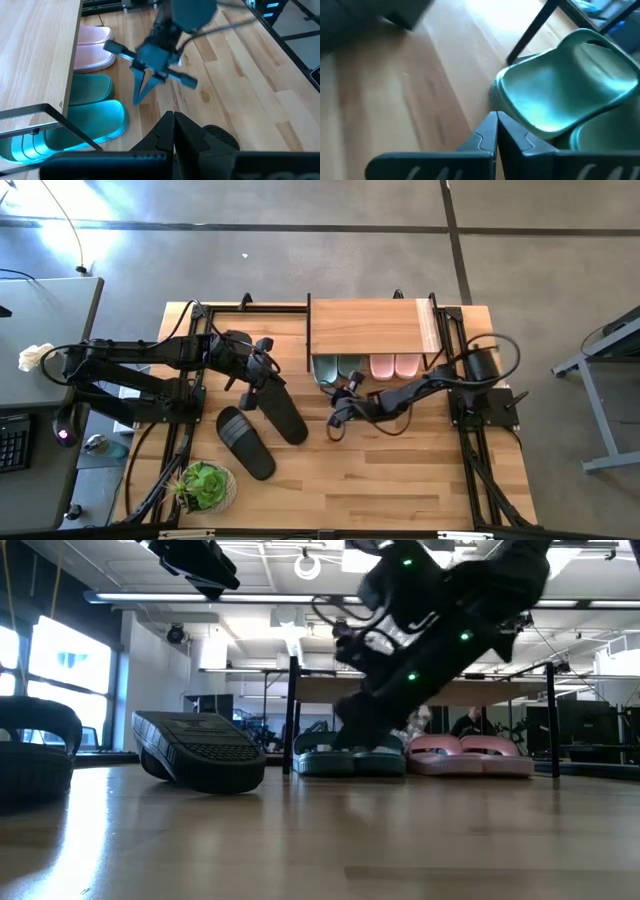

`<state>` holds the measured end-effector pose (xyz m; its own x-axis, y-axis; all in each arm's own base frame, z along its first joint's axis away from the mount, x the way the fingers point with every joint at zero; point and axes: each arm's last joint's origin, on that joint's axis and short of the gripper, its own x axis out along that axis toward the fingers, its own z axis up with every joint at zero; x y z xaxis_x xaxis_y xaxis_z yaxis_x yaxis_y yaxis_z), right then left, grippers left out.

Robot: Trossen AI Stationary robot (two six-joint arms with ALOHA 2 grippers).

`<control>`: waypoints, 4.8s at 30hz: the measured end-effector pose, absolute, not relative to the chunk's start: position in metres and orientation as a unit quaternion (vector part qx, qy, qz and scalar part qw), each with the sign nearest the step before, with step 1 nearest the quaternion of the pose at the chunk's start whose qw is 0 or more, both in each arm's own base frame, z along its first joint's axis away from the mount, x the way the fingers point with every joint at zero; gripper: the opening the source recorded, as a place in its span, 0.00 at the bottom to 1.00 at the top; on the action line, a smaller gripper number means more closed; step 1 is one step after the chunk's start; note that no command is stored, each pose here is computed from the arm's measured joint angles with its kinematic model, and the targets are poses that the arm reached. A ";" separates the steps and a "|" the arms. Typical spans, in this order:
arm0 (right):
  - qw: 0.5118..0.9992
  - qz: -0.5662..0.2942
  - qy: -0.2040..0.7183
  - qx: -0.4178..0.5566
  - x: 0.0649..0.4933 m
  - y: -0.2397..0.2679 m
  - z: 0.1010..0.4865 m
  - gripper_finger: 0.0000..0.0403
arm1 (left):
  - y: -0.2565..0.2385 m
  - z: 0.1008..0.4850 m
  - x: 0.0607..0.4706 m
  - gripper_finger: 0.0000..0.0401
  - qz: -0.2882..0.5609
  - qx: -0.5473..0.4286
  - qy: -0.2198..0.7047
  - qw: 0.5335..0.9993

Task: Pick and place slides into the shelf
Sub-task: Adjust the pair of green slides, then put the right black slide on the shelf

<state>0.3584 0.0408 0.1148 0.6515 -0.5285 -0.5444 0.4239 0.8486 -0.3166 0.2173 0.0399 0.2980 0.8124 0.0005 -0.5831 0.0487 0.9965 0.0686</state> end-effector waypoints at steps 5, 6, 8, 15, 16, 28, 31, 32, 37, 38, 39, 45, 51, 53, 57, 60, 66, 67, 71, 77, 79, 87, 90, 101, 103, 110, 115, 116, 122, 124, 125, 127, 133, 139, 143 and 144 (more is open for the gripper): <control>0.893 -0.258 0.360 -0.085 0.377 0.044 0.108 0.00 | 0.040 0.297 0.217 0.00 -0.013 0.039 0.310 0.950; 0.895 -0.251 0.359 -0.084 0.381 0.045 0.108 0.00 | 0.040 0.297 0.217 0.00 -0.013 0.039 0.310 0.950; 0.894 -0.251 0.362 -0.086 0.385 0.046 0.104 0.00 | 0.040 0.297 0.217 0.00 -0.013 0.039 0.310 0.950; 0.885 -0.277 0.363 -0.086 0.389 0.034 0.103 0.00 | 0.040 0.297 0.217 0.00 -0.013 0.039 0.310 0.950; 0.884 -0.283 0.363 -0.086 0.389 0.032 0.103 0.00 | 0.040 0.297 0.217 0.00 -0.013 0.039 0.311 0.950; 0.878 -0.301 0.364 -0.074 0.391 0.013 0.103 0.00 | 0.040 0.296 0.216 0.00 -0.014 0.036 0.318 0.947; 0.878 -0.302 0.364 -0.073 0.391 0.011 0.103 0.00 | 0.040 0.296 0.216 0.00 -0.014 0.036 0.318 0.947; 0.878 -0.301 0.365 -0.073 0.391 0.011 0.103 0.00 | 0.040 0.296 0.216 0.00 -0.014 0.036 0.319 0.947; 0.883 -0.274 0.373 -0.075 0.391 0.015 0.103 0.00 | 0.039 0.296 0.216 0.00 -0.014 0.036 0.319 0.947; 0.884 -0.269 0.374 -0.080 0.390 0.018 0.104 0.00 | 0.040 0.296 0.216 0.00 -0.013 0.036 0.319 0.947; 0.886 -0.263 0.372 -0.085 0.390 0.021 0.106 0.00 | 0.040 0.296 0.216 0.00 -0.013 0.036 0.319 0.947; 0.881 -0.248 0.389 -0.108 0.383 0.036 0.116 0.00 | 0.039 0.296 0.216 0.00 -0.014 0.036 0.319 0.947; 0.838 -0.286 0.452 -0.112 0.363 0.037 0.114 0.00 | 0.039 0.295 0.215 0.00 -0.014 0.035 0.324 0.945; 0.821 -0.305 0.469 -0.118 0.357 0.036 0.112 0.00 | 0.039 0.294 0.215 0.00 -0.015 0.034 0.328 0.944; 0.815 -0.324 0.466 -0.118 0.354 0.035 0.110 0.00 | 0.039 0.294 0.214 0.00 -0.015 0.033 0.331 0.943; 0.817 -0.329 0.459 -0.116 0.353 0.030 0.107 0.00 | 0.039 0.294 0.214 0.00 -0.015 0.033 0.331 0.943; 0.810 -0.342 0.464 -0.111 0.347 0.018 0.099 0.00 | 0.039 0.294 0.214 0.00 -0.015 0.033 0.331 0.943; 0.810 -0.343 0.463 -0.110 0.347 0.017 0.098 0.00 | 0.039 0.294 0.214 0.00 -0.015 0.033 0.331 0.943; 0.808 -0.356 0.459 -0.099 0.345 0.016 0.097 0.00 | 0.039 0.294 0.214 0.00 -0.015 0.033 0.331 0.943; 0.798 -0.378 0.458 -0.101 0.341 0.016 0.097 0.00 | 0.039 0.294 0.214 0.00 -0.015 0.033 0.331 0.943; 0.794 -0.385 0.460 -0.098 0.340 0.015 0.097 0.00 | 0.039 0.294 0.214 0.00 -0.015 0.033 0.332 0.943; 0.784 -0.395 0.469 -0.099 0.335 0.018 0.096 0.00 | 0.039 0.293 0.214 0.00 -0.015 0.032 0.335 0.942; 0.784 -0.391 0.470 -0.104 0.334 0.022 0.096 0.00 | 0.039 0.293 0.214 0.00 -0.015 0.031 0.335 0.942; 0.806 -0.339 0.474 -0.104 0.326 0.048 0.115 0.00 | 0.038 0.291 0.212 0.00 -0.015 0.003 0.347 0.938; 0.812 -0.330 0.469 -0.105 0.323 0.054 0.122 0.00 | 0.032 0.291 0.213 0.00 -0.028 -0.004 0.348 0.937; 0.853 -0.257 0.442 -0.103 0.316 0.078 0.157 0.00 | 0.007 0.281 0.209 0.00 0.023 0.029 0.413 0.910; 0.883 -0.195 0.420 -0.074 0.315 0.086 0.180 0.00 | 0.006 0.270 0.198 0.00 0.177 -0.019 0.469 0.865; 0.888 -0.181 0.417 -0.064 0.315 0.085 0.184 0.00 | 0.008 0.268 0.196 0.00 0.204 -0.041 0.475 0.855; 0.899 -0.110 0.424 -0.026 0.320 0.078 0.191 0.00 | 0.031 0.266 0.192 0.00 0.274 -0.137 0.473 0.826; 0.897 -0.098 0.431 -0.016 0.321 0.074 0.190 0.00 | 0.043 0.265 0.190 0.00 0.265 -0.185 0.478 0.817; 0.896 -0.095 0.434 -0.012 0.321 0.073 0.190 0.00 | 0.049 0.265 0.188 0.00 0.255 -0.209 0.480 0.813; 0.893 -0.085 0.441 -0.006 0.321 0.072 0.189 0.00 | 0.061 0.264 0.185 0.00 0.235 -0.253 0.482 0.805; 0.892 -0.067 0.446 -0.009 0.320 0.074 0.189 0.00 | 0.092 0.264 0.171 0.06 0.230 -0.331 0.465 0.788; 0.891 -0.059 0.449 -0.005 0.320 0.075 0.189 0.00 | 0.114 0.254 0.157 0.30 0.286 -0.380 0.482 0.735; 0.891 -0.055 0.450 -0.008 0.320 0.075 0.188 0.00 | 0.126 0.240 0.159 0.43 0.291 -0.421 0.504 0.696; 0.891 -0.055 0.450 -0.008 0.320 0.075 0.188 0.00 | 0.129 0.237 0.160 0.45 0.285 -0.433 0.508 0.688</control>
<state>0.3199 0.0748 0.1884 0.5881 -0.1050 -0.8020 0.0913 0.9938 -0.0631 0.1604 0.1287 0.2367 0.3220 -0.0475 -0.9455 -0.8314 0.4634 -0.3065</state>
